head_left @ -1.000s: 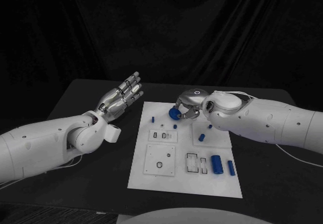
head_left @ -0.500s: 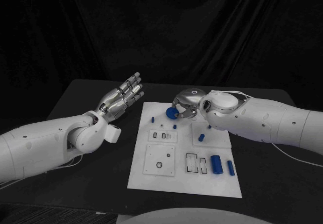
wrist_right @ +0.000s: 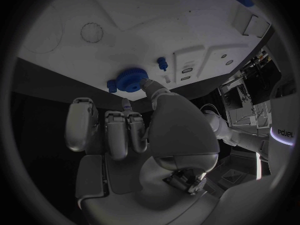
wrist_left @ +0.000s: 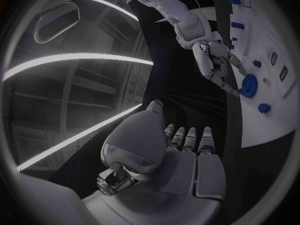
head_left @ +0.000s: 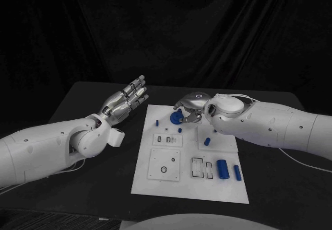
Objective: Assemble the parts on the task board
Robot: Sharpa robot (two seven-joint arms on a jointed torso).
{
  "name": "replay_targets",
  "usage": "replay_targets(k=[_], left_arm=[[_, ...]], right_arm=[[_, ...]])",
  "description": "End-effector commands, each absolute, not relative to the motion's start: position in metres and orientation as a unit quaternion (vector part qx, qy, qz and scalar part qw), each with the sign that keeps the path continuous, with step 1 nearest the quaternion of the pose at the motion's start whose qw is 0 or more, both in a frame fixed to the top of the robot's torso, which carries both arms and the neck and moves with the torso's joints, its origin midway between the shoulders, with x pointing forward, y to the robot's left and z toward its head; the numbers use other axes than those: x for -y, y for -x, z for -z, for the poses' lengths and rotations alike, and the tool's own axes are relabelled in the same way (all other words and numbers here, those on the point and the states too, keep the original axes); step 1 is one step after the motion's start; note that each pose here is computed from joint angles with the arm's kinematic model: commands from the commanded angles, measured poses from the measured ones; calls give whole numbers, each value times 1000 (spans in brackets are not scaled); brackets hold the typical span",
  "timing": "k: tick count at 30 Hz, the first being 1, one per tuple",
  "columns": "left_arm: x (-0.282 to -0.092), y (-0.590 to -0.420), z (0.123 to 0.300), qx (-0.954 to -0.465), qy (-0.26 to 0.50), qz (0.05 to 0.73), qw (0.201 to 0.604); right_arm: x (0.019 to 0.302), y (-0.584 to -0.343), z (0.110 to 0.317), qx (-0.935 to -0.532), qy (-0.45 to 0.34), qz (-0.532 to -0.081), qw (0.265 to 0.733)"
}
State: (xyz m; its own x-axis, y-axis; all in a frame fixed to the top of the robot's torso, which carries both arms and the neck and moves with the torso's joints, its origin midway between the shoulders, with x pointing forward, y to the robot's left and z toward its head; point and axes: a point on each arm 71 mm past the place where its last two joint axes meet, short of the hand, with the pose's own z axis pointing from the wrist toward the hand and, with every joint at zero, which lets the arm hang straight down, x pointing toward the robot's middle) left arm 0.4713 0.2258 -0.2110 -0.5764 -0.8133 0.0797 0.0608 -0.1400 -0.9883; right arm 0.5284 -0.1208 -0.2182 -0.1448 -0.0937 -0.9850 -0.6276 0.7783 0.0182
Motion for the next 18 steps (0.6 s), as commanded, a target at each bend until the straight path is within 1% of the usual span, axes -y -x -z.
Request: replay_targets(k=[1, 10, 18], left_arm=[[-224, -471, 211, -570, 326, 685, 316], [-225, -471, 211, -571, 327, 684, 316], [-224, -471, 213, -571, 327, 684, 314]], right_arm=[[121, -527, 218, -717, 251, -228, 609], [126, -527, 219, -722, 252, -225, 604], [129, -526, 225, -736, 254, -218, 588]])
